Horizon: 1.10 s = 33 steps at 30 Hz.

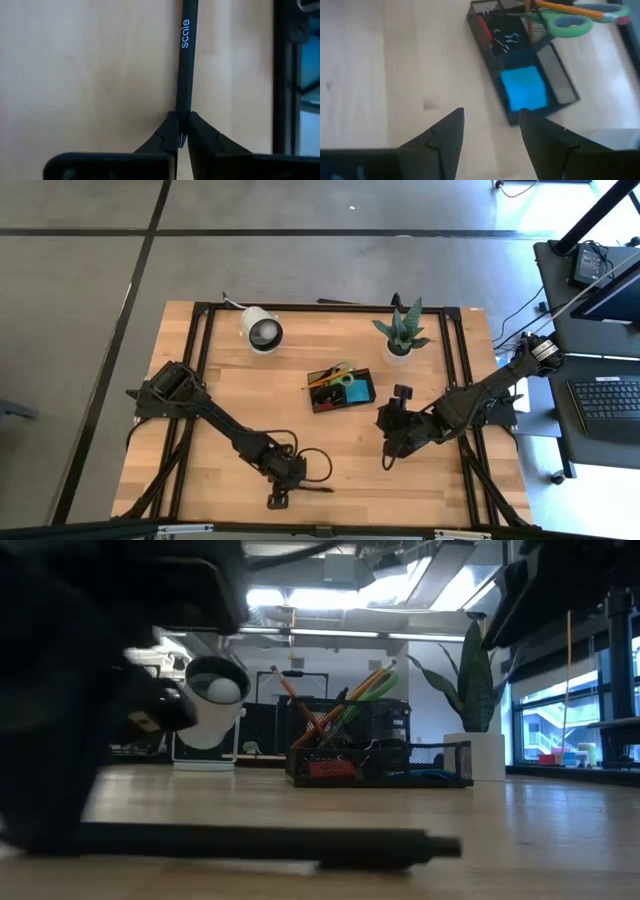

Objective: Pick and place office supplies into organizer
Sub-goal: Put the black pen in the desk organizer

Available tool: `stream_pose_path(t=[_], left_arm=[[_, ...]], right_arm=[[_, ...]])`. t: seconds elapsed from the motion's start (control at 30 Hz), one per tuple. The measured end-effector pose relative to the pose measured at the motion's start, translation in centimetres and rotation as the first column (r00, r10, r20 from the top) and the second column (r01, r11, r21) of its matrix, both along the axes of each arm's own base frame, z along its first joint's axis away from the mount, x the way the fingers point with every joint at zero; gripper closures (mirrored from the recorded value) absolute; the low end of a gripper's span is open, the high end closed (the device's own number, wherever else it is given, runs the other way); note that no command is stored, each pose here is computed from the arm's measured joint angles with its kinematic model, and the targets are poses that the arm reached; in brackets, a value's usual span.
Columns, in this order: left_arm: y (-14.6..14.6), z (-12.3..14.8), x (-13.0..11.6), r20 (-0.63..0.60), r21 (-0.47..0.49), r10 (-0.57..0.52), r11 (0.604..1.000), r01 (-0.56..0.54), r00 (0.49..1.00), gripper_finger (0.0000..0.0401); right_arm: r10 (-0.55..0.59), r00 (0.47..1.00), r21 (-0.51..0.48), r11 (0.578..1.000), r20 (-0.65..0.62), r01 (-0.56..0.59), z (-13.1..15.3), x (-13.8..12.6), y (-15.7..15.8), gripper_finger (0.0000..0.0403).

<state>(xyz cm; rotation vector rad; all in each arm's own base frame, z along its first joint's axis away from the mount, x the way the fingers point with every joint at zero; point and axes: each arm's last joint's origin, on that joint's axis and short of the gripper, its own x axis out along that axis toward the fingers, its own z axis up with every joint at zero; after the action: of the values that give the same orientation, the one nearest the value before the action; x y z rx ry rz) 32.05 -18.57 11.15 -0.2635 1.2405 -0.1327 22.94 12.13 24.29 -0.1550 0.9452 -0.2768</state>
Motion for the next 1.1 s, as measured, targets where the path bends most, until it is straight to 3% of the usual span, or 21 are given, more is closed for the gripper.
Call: stream_pose_path(t=[0.2,0.33,0.47,0.57,0.77,1.1], left_arm=[[2.4,0.1,1.5,0.072,0.069,0.058,0.996,-0.063,0.996,0.0389],[4.4,-0.1,2.7,0.196,0.211,0.168,0.955,-0.209,0.966,0.0389],[5.4,-0.2,3.0,0.216,0.227,0.243,0.930,-0.291,0.946,0.0389],[5.5,-0.2,3.1,0.202,0.205,0.244,0.937,-0.284,0.948,0.0389],[5.5,-0.1,3.3,0.216,0.180,0.257,0.938,-0.297,0.942,0.0389],[5.3,-1.2,4.3,0.274,0.140,0.268,0.939,-0.314,0.924,0.0389]], right_arm=[[-0.048,0.983,0.142,0.990,0.179,0.023,-4.1,0.3,0.3,0.0208],[-0.030,0.954,0.259,0.965,0.299,-0.051,-7.5,-0.6,0.5,0.0208],[-0.014,0.911,0.335,0.932,0.412,-0.137,-9.6,-2.2,0.7,0.0208],[0.010,0.893,0.299,0.940,0.449,-0.162,-10.8,-3.4,0.4,0.0208],[-0.036,0.879,0.270,0.957,0.476,-0.107,-12.5,-4.5,-0.5,0.0208],[0.022,0.899,0.199,0.973,0.437,-0.120,-15.3,-3.0,0.5,0.0208]])
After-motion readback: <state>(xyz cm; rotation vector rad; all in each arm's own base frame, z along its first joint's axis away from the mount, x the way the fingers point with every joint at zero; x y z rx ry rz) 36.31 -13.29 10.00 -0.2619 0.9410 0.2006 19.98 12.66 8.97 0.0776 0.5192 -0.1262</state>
